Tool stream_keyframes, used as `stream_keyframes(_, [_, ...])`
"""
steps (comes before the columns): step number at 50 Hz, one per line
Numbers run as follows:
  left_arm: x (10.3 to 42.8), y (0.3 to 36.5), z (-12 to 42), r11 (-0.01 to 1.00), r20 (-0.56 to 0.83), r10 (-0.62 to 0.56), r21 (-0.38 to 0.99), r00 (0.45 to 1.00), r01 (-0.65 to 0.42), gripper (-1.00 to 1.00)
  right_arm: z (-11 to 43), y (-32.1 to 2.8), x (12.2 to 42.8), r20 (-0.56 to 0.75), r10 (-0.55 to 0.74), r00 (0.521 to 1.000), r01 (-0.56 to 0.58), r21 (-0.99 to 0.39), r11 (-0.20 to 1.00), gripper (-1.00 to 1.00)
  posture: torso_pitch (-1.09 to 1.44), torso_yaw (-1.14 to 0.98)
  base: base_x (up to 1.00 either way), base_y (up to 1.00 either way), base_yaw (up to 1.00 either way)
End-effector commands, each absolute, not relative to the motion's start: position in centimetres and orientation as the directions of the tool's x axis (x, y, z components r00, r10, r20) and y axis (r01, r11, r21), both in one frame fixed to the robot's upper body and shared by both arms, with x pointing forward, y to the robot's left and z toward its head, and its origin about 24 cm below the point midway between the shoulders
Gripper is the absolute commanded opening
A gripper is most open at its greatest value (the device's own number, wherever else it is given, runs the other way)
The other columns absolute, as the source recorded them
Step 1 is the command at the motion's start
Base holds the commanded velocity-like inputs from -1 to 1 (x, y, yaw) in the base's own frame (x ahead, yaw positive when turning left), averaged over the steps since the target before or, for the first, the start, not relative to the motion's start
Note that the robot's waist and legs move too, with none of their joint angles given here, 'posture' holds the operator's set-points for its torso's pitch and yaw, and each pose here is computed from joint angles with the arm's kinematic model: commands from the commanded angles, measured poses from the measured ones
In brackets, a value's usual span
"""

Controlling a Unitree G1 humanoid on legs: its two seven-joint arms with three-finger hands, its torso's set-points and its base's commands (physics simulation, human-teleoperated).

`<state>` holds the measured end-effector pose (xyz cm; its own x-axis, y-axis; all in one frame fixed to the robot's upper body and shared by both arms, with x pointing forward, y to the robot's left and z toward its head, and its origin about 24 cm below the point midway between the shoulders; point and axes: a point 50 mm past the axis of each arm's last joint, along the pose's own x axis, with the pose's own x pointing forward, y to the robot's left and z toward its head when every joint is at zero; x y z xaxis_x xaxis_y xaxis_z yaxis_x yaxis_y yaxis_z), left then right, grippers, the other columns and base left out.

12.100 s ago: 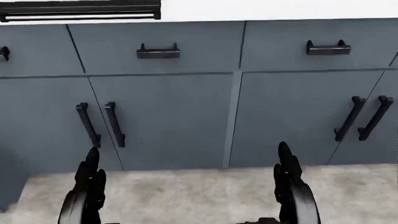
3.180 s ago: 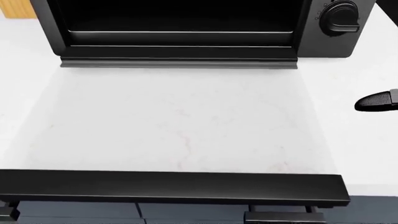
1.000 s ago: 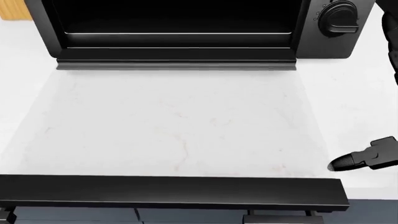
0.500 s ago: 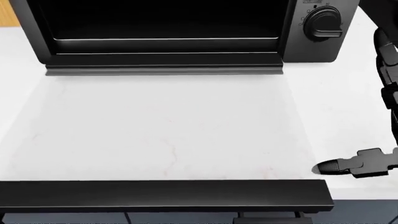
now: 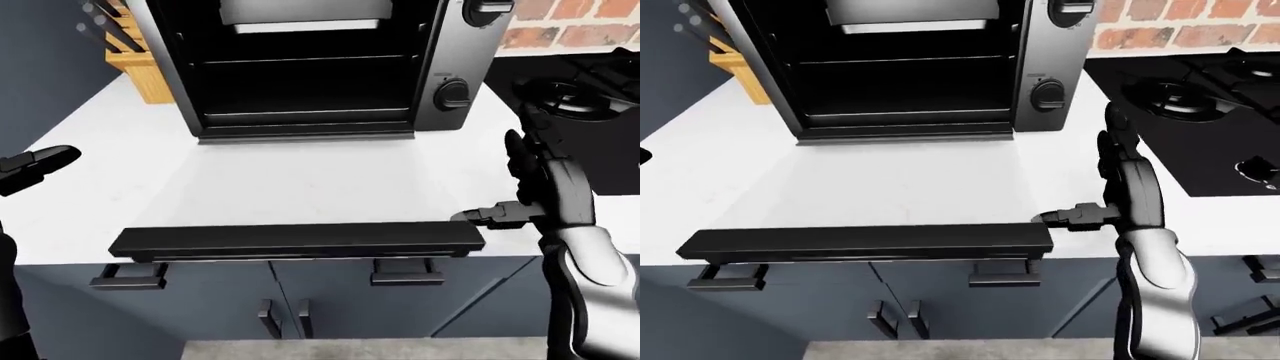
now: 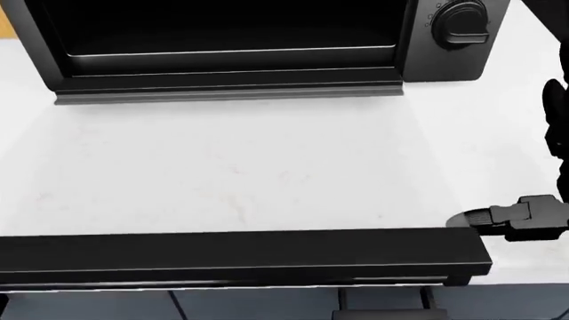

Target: Close the toaster oven door.

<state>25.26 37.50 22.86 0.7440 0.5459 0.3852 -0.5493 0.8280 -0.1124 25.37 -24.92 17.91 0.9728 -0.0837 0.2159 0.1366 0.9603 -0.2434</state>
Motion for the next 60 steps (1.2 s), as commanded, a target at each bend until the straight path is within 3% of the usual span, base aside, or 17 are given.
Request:
stream_keyframes(1, [24.7,37.4,25.0,0.831,0.472,0.526,-0.11,0.707,-0.545,1.0,20.7,-23.6,24.9,0.356,-0.02,0.934,0.111,-0.238,0.965,1.0,0.0,0.0,0.0,0.0,0.0])
stream_keyframes(13, [24.6,37.4,24.9,0.83,0.473,0.528,-0.112,0.706,-0.546,1.0,21.5,-21.8,24.1,0.386,-0.014,0.922,0.093,-0.187,0.978,1.0,0.0,0.0,0.0,0.0,0.0])
stream_keyframes(29, [24.6,37.5,24.8,0.828,0.471,0.532,-0.115,0.704,-0.549,1.0,23.8,-19.3,25.6,0.433,-0.014,0.901,0.084,-0.143,0.986,1.0,0.0,0.0,0.0,0.0,0.0])
stream_keyframes(60, [24.6,39.0,24.1,0.774,0.452,0.597,-0.109,0.662,-0.623,1.0,29.0,-19.0,28.8,0.522,-0.057,0.851,0.137,-0.115,0.984,1.0,0.0,0.0,0.0,0.0,0.0])
